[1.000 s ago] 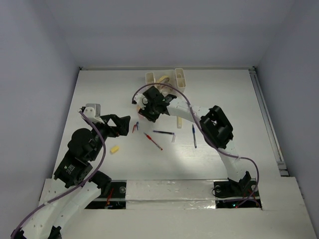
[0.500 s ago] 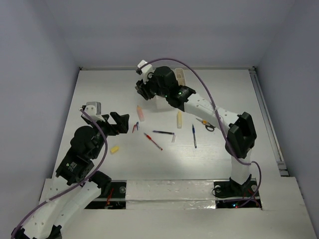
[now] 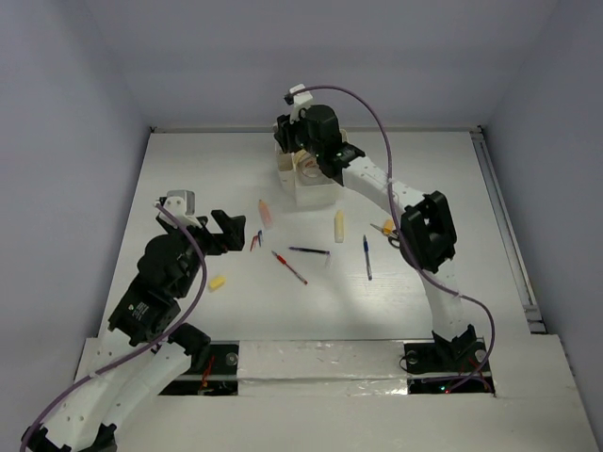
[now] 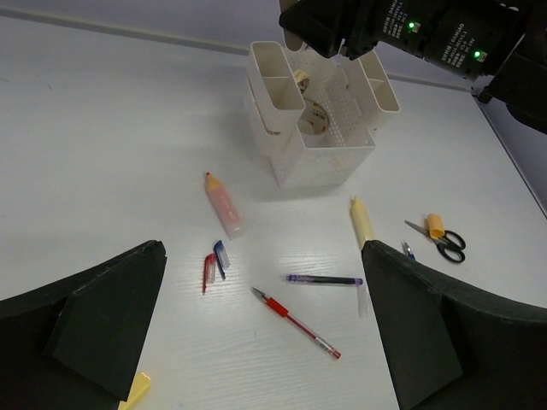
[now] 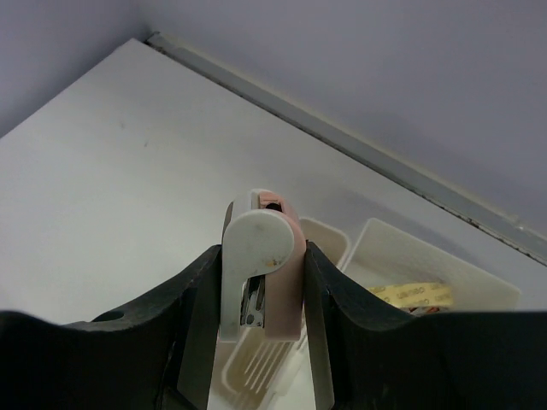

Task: Sort the stationery into containers
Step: Place the stapler in the storage box.

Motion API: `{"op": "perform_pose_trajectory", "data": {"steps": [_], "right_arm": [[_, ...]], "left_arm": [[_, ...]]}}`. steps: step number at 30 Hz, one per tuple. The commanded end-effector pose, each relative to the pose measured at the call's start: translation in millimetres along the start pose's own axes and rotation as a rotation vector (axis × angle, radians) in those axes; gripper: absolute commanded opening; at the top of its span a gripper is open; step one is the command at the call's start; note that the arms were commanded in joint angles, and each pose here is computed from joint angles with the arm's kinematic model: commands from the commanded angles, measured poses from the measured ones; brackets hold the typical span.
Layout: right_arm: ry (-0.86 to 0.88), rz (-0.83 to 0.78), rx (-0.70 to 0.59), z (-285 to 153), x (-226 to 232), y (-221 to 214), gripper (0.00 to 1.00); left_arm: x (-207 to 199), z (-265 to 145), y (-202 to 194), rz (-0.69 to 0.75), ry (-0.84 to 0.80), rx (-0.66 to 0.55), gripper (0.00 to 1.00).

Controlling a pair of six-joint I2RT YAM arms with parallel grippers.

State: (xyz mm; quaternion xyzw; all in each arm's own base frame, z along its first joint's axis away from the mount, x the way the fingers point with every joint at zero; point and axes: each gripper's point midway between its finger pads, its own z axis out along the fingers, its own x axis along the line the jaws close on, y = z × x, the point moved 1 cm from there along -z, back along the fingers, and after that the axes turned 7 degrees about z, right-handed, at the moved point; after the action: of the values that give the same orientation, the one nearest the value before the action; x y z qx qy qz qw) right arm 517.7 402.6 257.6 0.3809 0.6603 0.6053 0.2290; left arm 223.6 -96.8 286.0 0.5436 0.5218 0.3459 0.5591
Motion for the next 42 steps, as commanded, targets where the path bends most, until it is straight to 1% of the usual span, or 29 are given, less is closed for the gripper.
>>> {"op": "perform_pose_trajectory", "data": {"steps": [1,6,12,15,16,26,27,32,33,36,37,42], "right_arm": [[0.037,0.014,-0.191,3,-4,63,0.32],[0.072,0.014,-0.193,16,-17,57,0.32],[0.141,0.027,-0.194,30,-9,42,0.32],[0.176,0.042,-0.205,33,-3,44,0.32],[0.183,0.047,-0.196,36,-9,38,0.31],[0.219,0.097,-0.194,42,-14,28,0.31],[0.208,0.101,-0.194,42,-22,27,0.31],[0.234,0.148,-0.194,39,-23,21,0.31],[0.226,0.153,-0.194,39,-30,21,0.31],[0.24,0.172,-0.182,42,-29,14,0.32],[0.234,0.18,-0.181,42,-35,13,0.32],[0.265,0.182,-0.17,43,-30,8,0.33]], "left_arm": [[0,4,6,-0.002,0.007,-0.027,0.99],[0,7,3,0.006,0.012,-0.013,0.99],[3,8,5,0.007,0.024,-0.017,0.99],[3,9,4,0.007,0.025,-0.013,0.99],[3,9,4,0.007,0.025,-0.014,0.99],[5,10,3,0.009,0.035,-0.011,0.99],[5,10,3,0.009,0.035,-0.009,0.99],[5,10,3,0.008,0.033,-0.012,0.99],[5,10,3,0.008,0.033,-0.012,0.99],[4,10,4,0.009,0.03,-0.012,0.99],[4,10,4,0.009,0.03,-0.012,0.99],[4,10,4,0.009,0.027,-0.013,0.99]]}}
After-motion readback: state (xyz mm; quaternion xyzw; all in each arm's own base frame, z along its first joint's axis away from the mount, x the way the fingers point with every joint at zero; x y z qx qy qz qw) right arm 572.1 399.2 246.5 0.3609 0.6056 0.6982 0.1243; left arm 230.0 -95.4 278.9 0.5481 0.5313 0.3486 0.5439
